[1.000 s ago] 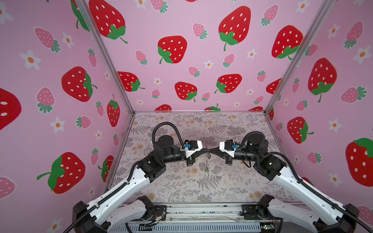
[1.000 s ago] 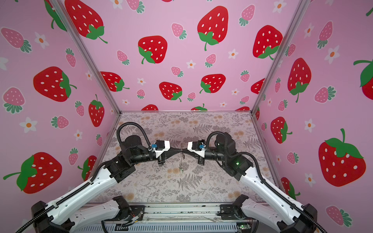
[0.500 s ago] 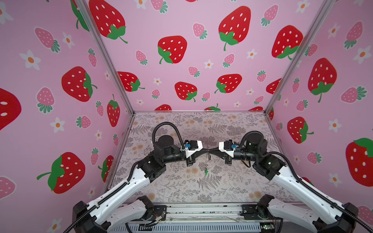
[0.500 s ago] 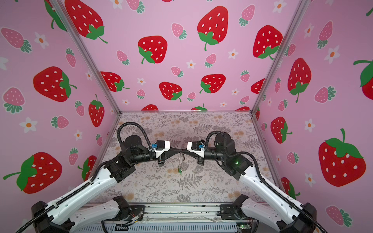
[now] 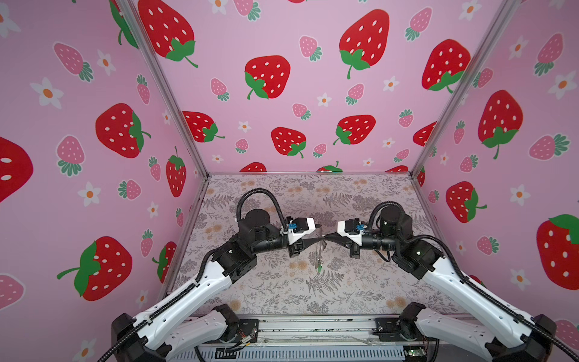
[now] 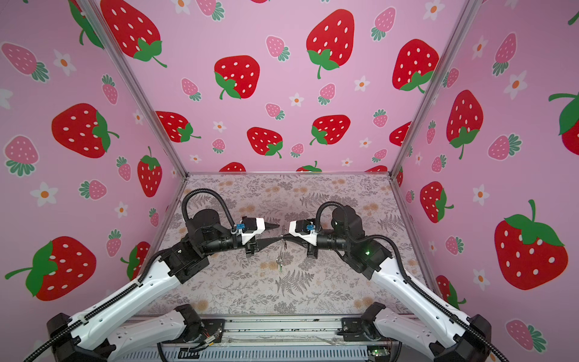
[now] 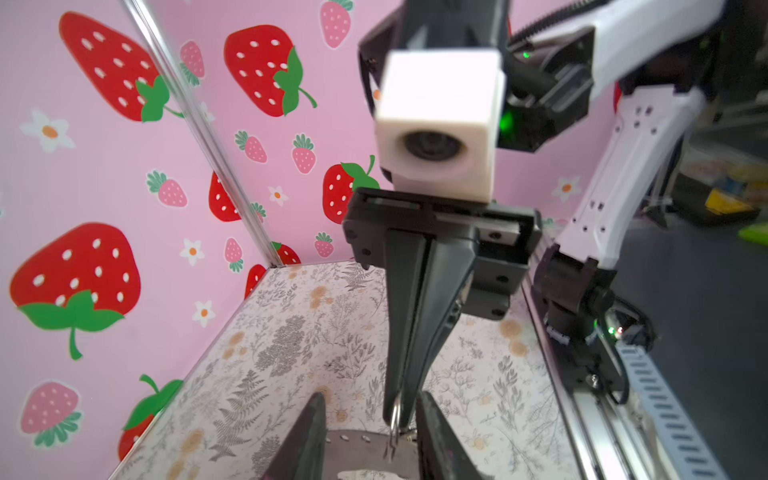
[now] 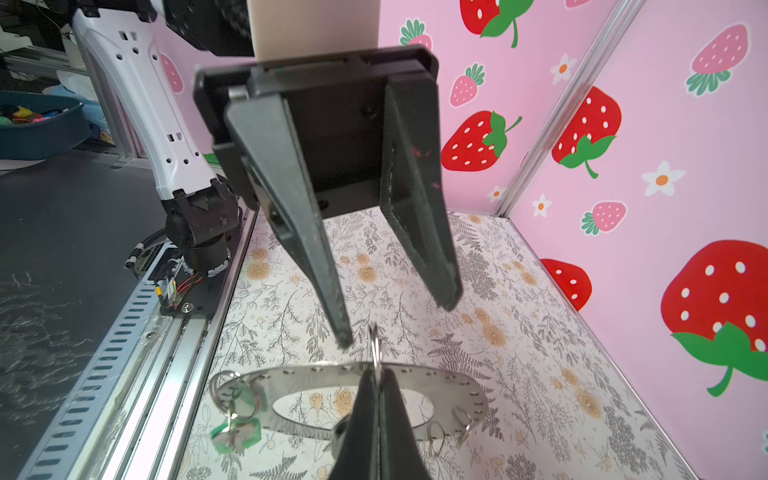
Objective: Put the keys on the keyring
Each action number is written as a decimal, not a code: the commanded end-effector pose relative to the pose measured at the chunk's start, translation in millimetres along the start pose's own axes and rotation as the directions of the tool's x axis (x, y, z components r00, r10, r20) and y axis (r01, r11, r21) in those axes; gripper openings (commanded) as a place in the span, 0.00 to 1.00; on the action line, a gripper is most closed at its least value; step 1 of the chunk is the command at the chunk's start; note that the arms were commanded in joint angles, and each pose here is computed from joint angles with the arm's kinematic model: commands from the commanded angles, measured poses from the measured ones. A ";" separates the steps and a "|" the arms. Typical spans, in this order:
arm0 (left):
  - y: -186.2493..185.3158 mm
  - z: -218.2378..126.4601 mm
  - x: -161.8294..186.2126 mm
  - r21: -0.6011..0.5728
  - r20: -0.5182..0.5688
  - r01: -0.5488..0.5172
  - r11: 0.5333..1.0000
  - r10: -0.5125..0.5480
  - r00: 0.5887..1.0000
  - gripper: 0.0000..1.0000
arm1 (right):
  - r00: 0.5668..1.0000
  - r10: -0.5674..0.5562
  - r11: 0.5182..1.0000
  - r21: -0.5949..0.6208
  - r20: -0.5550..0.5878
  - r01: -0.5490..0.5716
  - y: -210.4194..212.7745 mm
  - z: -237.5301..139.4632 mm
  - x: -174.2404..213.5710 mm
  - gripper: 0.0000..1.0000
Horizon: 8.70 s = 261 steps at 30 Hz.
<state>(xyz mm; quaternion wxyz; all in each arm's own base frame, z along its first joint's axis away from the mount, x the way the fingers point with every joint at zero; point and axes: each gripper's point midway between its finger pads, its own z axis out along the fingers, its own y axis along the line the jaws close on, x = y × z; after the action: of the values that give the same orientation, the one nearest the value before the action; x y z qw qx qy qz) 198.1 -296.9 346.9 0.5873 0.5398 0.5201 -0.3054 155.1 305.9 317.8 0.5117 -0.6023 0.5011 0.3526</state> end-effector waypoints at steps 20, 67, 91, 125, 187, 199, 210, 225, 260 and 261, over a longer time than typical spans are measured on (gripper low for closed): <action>7.9 6.0 -2.3 -0.087 -0.309 -0.389 0.917 0.347 0.886 0.33 | 0.968 0.124 0.992 0.028 -0.220 -0.121 -20.6 -0.3 0.7 0.00; -4.7 23.7 18.1 0.029 -0.330 -0.306 0.952 0.298 0.896 0.00 | 0.983 -0.080 0.997 0.008 -0.166 0.082 -6.7 1.4 -18.2 0.00; 29.6 3.2 -38.2 -0.182 0.026 -0.038 0.982 0.044 0.999 0.00 | 1.000 -0.026 0.981 0.192 -0.001 0.026 -26.2 -3.9 -23.8 0.40; 36.1 1.6 -48.7 -0.232 0.158 0.040 0.972 -0.003 0.987 0.00 | 0.997 0.014 0.980 0.200 -0.080 0.002 -34.0 11.0 -0.9 0.00; 10.4 -3.0 -47.5 0.039 0.192 0.022 0.999 -0.029 0.981 0.00 | 0.997 -0.069 0.997 0.043 0.038 0.067 -6.9 -6.0 -39.8 0.08; 20.6 -15.5 -32.8 -0.054 0.009 -0.084 0.995 0.084 0.996 0.31 | 0.993 0.006 0.999 0.051 -0.116 0.000 -11.0 -3.1 -10.8 0.01; 17.9 -18.2 -23.9 -0.026 -0.213 -0.283 0.959 0.271 0.938 0.33 | 0.950 0.128 0.992 0.026 -0.283 -0.126 -18.9 4.7 3.1 0.00; 10.9 6.6 -5.3 0.037 -0.342 -0.378 0.925 0.368 0.865 0.32 | 0.940 0.146 0.988 0.003 -0.310 -0.152 -15.6 5.8 3.7 0.00; 4.1 24.4 21.7 0.128 -0.393 -0.300 0.945 0.326 0.860 0.09 | 0.963 0.047 0.999 0.032 -0.264 -0.040 -18.8 2.2 -7.2 0.00; 3.7 24.4 22.5 0.129 -0.395 -0.298 0.946 0.324 0.860 0.09 | 0.964 0.042 0.999 0.036 -0.261 -0.034 -19.3 1.4 -7.9 0.00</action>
<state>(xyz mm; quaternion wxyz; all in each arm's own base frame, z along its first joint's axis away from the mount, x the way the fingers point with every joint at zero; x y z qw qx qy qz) 217.5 -315.1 318.5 0.4937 0.6791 0.5341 -0.0990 178.0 307.0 303.0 0.3979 -0.6219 0.6198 0.2660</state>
